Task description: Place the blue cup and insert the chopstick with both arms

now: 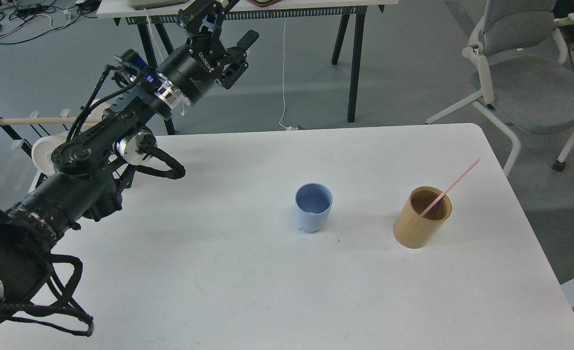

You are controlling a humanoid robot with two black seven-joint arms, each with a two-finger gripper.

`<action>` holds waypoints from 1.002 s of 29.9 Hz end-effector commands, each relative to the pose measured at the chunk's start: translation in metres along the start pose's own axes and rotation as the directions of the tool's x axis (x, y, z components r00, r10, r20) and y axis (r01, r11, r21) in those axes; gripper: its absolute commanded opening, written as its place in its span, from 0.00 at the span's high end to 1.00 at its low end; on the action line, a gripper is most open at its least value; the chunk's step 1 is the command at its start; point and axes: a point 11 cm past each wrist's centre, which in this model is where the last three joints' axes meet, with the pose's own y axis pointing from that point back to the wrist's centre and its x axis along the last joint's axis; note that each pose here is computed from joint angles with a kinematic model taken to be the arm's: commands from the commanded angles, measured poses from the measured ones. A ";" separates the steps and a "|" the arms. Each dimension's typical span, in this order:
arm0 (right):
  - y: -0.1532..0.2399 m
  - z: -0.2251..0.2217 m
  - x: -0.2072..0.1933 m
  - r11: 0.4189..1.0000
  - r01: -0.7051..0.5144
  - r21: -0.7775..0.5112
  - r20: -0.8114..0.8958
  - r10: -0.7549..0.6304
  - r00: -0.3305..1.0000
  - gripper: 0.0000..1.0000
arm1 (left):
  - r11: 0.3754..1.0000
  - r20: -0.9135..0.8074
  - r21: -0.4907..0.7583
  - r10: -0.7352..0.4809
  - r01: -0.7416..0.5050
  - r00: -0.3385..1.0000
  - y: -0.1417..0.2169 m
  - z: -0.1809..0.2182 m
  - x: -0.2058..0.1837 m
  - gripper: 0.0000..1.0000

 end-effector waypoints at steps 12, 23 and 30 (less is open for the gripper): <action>-0.012 0.055 -0.175 0.993 -0.089 -0.076 -0.156 0.077 0.985 0.10 | 0.999 -0.028 0.023 0.024 -0.023 0.999 0.014 -0.017 0.002 0.13; -0.065 0.052 -0.261 0.999 -0.019 -0.042 -0.030 0.018 0.999 0.15 | 0.999 -0.032 0.037 0.033 -0.032 0.999 0.020 -0.023 0.004 0.12; -0.080 0.040 -0.269 0.999 -0.041 -0.023 0.033 0.042 0.999 0.34 | 0.999 -0.034 0.041 0.037 -0.036 0.999 0.022 -0.025 0.005 0.12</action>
